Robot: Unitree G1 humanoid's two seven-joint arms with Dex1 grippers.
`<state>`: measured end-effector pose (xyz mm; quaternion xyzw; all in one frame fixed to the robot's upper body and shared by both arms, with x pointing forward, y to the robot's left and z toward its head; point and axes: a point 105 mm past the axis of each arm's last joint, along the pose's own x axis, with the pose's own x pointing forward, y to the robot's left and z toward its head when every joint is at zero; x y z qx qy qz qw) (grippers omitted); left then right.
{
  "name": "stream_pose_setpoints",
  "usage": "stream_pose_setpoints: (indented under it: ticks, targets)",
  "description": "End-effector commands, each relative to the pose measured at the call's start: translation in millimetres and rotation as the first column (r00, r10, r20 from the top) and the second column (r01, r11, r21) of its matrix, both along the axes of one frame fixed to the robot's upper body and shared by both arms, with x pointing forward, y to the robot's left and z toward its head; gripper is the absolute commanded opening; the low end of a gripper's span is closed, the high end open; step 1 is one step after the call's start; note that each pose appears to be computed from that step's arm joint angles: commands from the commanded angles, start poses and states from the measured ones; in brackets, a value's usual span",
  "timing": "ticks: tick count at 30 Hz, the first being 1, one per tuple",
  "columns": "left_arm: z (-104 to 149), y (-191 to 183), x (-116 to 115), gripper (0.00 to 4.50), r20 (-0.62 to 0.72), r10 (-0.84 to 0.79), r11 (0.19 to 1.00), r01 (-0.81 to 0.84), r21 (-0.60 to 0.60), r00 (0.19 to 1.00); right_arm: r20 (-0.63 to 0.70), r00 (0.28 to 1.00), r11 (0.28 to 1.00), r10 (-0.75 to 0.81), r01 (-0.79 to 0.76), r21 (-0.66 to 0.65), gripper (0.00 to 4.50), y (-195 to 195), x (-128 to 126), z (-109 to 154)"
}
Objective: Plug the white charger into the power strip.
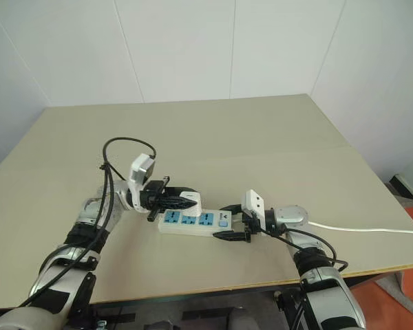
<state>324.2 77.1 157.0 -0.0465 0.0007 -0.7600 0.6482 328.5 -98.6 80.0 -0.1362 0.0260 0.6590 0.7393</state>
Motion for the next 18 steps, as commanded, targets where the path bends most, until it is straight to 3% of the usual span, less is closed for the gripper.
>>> stream_pose_setpoints:
  ticks: [1, 18]
  targets:
    - [5.1, -4.2, 3.8, 1.01, 0.089, -0.011, 1.000, 0.009, 0.020, 0.996, -0.037, 0.998, 0.998, 0.041, -0.043, -0.052, 3.42, 4.9, -9.2, -13.1]
    - [-11.2, -20.1, 2.7, 1.01, 0.091, -0.032, 0.999, 0.033, -0.005, 0.995, -0.046, 0.998, 0.997, 0.044, -0.047, -0.056, 3.42, 7.3, -13.7, -15.0]
